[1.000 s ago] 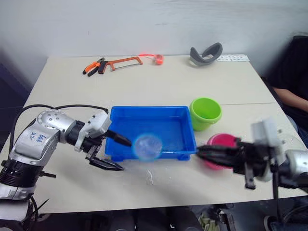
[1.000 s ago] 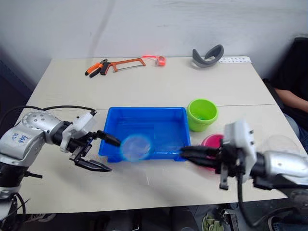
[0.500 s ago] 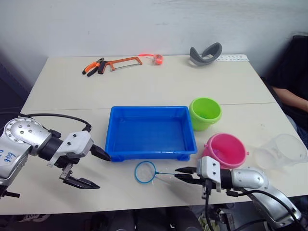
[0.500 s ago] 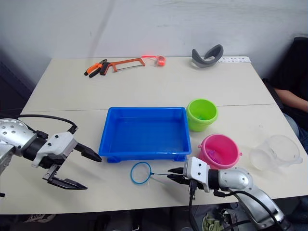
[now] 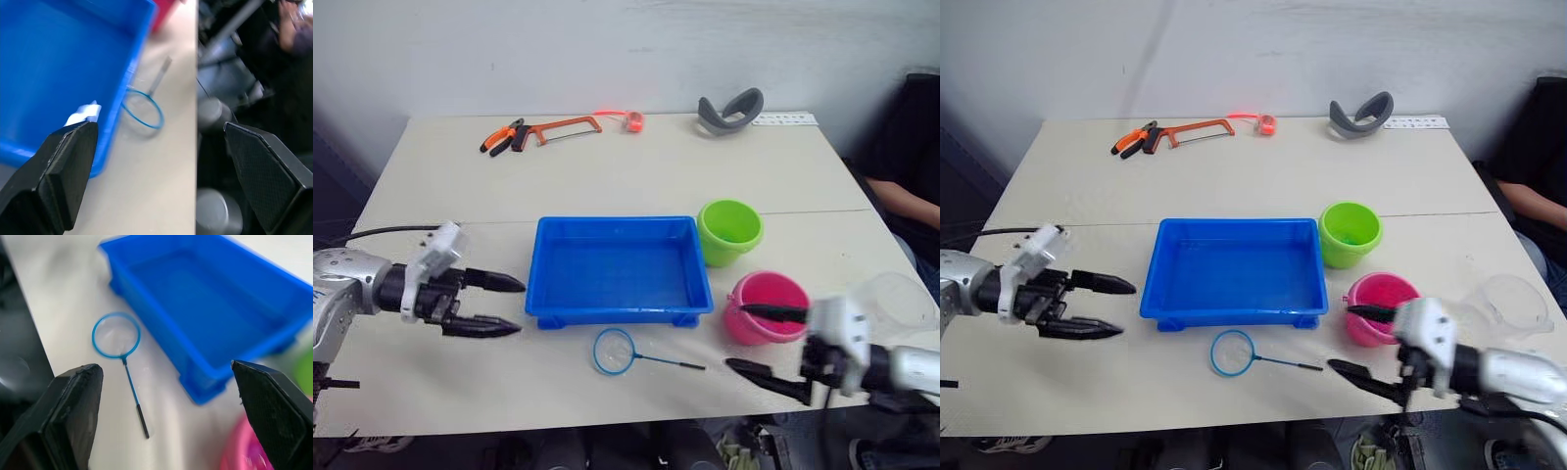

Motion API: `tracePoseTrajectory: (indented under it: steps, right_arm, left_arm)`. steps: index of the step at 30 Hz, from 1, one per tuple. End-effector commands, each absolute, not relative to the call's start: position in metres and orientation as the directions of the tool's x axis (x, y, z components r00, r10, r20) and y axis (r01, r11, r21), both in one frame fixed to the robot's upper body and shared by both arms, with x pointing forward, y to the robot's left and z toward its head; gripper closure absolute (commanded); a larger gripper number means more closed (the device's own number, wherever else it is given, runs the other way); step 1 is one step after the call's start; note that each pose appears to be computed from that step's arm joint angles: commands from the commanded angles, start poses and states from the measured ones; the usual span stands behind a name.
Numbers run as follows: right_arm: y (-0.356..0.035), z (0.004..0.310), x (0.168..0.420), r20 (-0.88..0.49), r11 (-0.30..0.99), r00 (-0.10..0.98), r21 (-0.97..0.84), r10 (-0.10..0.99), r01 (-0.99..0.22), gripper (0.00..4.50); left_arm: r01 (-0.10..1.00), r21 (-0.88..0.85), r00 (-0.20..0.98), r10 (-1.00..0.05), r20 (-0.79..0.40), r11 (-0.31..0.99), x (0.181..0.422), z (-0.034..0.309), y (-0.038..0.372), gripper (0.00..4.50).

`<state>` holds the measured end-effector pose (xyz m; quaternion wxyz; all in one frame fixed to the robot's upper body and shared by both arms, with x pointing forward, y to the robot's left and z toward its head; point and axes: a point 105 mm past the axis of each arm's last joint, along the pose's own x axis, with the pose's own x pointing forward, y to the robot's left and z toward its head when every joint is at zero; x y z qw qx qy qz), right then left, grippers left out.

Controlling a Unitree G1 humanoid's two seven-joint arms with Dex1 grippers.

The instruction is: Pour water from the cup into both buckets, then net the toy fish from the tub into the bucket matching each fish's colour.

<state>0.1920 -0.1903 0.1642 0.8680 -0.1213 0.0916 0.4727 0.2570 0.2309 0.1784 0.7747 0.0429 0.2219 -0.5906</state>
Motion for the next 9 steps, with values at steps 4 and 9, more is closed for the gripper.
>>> tracePoseTrajectory:
  steps: [4,9]
  right_arm:
    - [-0.292,0.217,0.177,-0.276,0.790,0.798,-0.170,0.536,-0.590,0.07]
    - [-0.329,0.207,0.168,-0.341,0.839,0.837,-0.196,0.428,-0.508,0.07]
  left_arm:
    - [0.831,-0.094,0.497,-0.807,-0.320,0.548,0.301,0.191,0.279,0.00]
    - [0.845,-0.063,0.496,-0.821,-0.281,0.532,0.318,0.191,0.270,0.00]
